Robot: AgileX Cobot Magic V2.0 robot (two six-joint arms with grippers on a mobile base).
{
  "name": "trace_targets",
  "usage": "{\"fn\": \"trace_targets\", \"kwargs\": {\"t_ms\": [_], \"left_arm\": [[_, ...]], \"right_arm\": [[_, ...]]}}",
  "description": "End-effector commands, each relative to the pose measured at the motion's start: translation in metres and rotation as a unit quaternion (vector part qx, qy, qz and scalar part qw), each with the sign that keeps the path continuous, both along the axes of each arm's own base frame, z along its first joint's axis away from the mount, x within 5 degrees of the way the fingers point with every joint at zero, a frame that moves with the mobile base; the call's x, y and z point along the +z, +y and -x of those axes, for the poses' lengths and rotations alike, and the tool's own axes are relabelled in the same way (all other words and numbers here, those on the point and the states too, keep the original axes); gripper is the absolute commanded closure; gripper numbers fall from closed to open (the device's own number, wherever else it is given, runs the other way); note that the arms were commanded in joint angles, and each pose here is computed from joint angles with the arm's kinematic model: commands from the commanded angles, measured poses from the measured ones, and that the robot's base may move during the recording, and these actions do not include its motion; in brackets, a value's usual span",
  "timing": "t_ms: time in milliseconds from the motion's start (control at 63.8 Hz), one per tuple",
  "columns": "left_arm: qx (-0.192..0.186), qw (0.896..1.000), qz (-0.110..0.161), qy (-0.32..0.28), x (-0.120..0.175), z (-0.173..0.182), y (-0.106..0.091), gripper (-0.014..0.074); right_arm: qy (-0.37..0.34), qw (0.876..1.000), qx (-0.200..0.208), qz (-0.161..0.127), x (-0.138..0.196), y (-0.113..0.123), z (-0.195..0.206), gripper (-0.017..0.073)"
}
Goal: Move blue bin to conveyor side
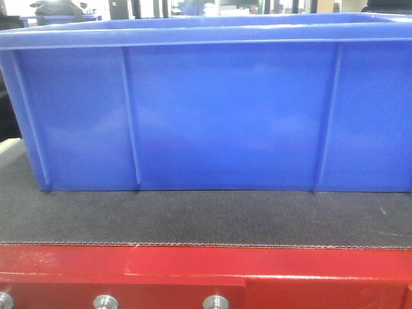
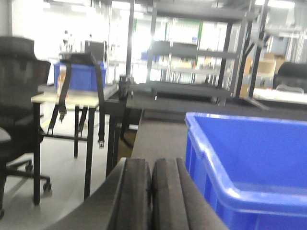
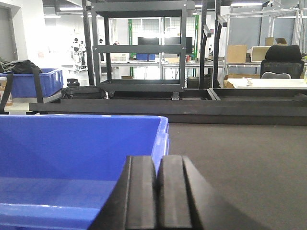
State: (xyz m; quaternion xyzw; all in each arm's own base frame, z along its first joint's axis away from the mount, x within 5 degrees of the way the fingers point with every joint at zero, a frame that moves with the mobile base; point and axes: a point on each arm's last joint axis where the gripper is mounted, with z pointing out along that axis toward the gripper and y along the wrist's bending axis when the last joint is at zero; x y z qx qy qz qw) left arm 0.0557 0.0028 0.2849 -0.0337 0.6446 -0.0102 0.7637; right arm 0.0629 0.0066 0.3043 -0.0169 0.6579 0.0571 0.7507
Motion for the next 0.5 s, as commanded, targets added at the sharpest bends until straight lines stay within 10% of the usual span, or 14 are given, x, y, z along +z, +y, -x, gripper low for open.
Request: {"fn": "trace_targets", "kwargs": {"t_ms": [0,486], "left_arm": [[-0.003,1.000,-0.002,-0.024,0.0027,0.0053,-0.0007,0.0582],[-0.003,1.000,-0.002,-0.031,0.0035,0.0074,-0.0009,0.0582]], "right_arm": [[-0.017,1.000,-0.003,0.005,0.0020,-0.0005,0.0011,0.0648],[-0.017,1.000,-0.003,0.005,0.0020,-0.0005,0.0011,0.0648]]}}
